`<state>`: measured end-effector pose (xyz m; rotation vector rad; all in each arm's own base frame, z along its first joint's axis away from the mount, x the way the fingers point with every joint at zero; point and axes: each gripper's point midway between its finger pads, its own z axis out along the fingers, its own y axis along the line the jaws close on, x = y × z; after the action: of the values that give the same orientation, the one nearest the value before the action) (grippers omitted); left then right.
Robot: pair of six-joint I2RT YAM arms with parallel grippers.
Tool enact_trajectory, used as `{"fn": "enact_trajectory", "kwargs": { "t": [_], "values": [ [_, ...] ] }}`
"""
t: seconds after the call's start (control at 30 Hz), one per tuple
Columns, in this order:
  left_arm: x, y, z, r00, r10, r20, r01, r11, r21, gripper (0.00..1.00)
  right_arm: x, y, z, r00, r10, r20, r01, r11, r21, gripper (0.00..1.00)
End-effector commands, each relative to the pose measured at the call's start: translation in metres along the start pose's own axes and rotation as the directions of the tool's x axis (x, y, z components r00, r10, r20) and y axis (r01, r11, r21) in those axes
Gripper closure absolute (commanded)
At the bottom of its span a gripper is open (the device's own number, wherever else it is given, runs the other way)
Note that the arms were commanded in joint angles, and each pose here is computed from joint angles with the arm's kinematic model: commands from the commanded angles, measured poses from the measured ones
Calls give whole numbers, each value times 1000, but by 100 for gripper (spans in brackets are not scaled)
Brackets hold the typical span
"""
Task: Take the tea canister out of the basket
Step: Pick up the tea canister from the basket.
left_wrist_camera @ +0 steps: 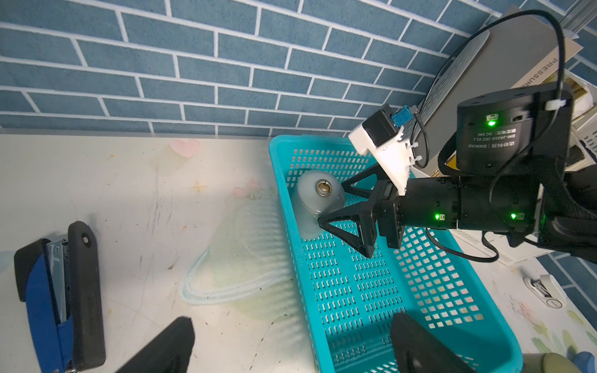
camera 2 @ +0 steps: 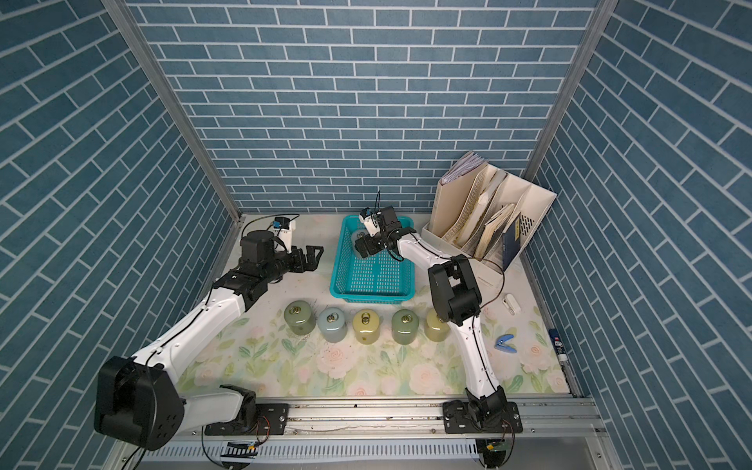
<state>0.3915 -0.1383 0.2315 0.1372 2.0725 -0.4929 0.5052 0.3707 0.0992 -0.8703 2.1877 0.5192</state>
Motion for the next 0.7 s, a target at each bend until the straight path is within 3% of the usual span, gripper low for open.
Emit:
{"fn": "enact_trajectory", "kwargs": {
  "t": [0.0,0.57,0.67],
  "values": [
    [-6,-4,1,1000,20,18,-20,1000,7,0,9,-3,18,999,-45,-17,45,999,6,1],
    [-5,-3,6,1000,20,12,-20,1000,4,0,18,-1,43,991,-111,75,114,993,-42,1],
    [-5,-3,7,1000,18,12,-18,1000,6,0,22,2,47,990,-105,89,112,991,-76,5]
  ]
}}
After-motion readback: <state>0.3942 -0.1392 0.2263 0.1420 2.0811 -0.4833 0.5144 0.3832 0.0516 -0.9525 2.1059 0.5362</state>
